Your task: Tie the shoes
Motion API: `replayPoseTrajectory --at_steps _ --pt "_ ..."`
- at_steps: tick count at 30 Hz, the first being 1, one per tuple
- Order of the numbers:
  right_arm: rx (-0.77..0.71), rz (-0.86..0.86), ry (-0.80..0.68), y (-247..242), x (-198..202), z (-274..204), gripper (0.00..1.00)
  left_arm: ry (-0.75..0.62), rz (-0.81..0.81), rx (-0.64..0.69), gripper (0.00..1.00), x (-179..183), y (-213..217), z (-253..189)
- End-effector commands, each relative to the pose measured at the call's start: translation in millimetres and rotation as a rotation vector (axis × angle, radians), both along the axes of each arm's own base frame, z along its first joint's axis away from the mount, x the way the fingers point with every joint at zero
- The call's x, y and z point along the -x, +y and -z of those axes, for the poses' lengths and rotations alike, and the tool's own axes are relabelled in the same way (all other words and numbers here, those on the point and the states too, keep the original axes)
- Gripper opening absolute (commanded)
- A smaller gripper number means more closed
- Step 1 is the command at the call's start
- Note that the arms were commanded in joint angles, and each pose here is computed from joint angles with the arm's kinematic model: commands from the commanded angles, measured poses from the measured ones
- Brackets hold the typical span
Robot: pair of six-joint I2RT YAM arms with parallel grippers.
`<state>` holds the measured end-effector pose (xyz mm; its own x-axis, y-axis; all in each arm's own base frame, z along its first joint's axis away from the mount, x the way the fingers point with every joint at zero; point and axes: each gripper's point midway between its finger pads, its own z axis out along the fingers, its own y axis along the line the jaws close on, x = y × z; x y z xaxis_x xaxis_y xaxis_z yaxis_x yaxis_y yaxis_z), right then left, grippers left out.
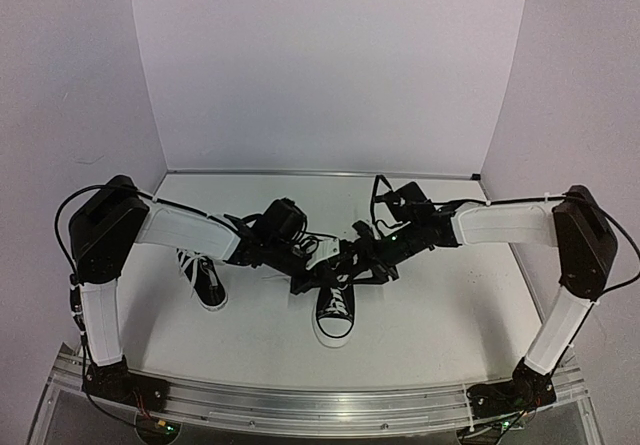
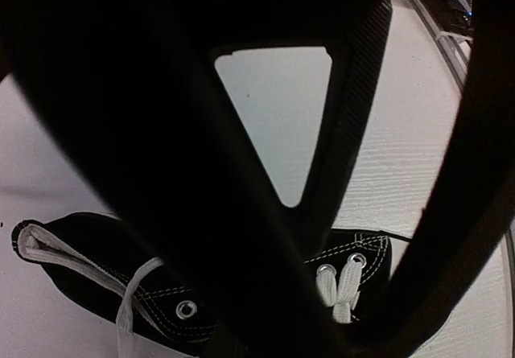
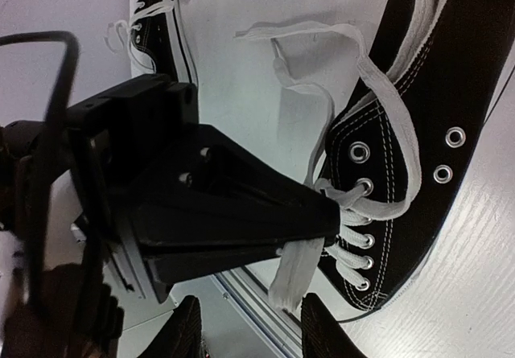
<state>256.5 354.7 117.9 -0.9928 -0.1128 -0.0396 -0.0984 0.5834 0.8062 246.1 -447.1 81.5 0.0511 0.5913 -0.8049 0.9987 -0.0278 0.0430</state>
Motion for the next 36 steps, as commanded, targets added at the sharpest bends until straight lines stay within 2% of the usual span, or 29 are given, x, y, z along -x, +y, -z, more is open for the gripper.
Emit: replayPoseTrajectory --at_steps 1,7,14,16,19,21,28,36 --pt "-0.051 -0.007 -0.043 20 -15 -7 0.39 -0.029 0.008 0.042 0.0 -2 -8 -19" --pt "-0.025 -0.004 -0.015 21 -15 8 0.29 -0.031 0.002 0.052 0.0 -2 -7 -23" --pt "0.007 0.017 -0.005 19 -18 19 0.06 -0.031 0.008 0.059 0.0 1 -5 -24" --pt "0.02 0.024 0.008 17 -17 23 0.14 -0.032 0.008 0.06 0.0 1 -5 -24" --pt "0.043 0.037 0.012 13 -17 25 0.36 -0.031 0.01 0.056 0.0 1 -5 -23" --pt "0.053 0.042 0.013 12 -17 25 0.37 -0.035 0.012 0.056 0.0 1 -5 -23" --pt "0.067 0.059 0.003 14 -24 26 0.32 -0.034 0.029 0.061 0.0 3 -6 -24" --pt "0.069 0.054 -0.009 17 -29 28 0.1 -0.031 0.048 0.074 0.0 6 -7 -28"
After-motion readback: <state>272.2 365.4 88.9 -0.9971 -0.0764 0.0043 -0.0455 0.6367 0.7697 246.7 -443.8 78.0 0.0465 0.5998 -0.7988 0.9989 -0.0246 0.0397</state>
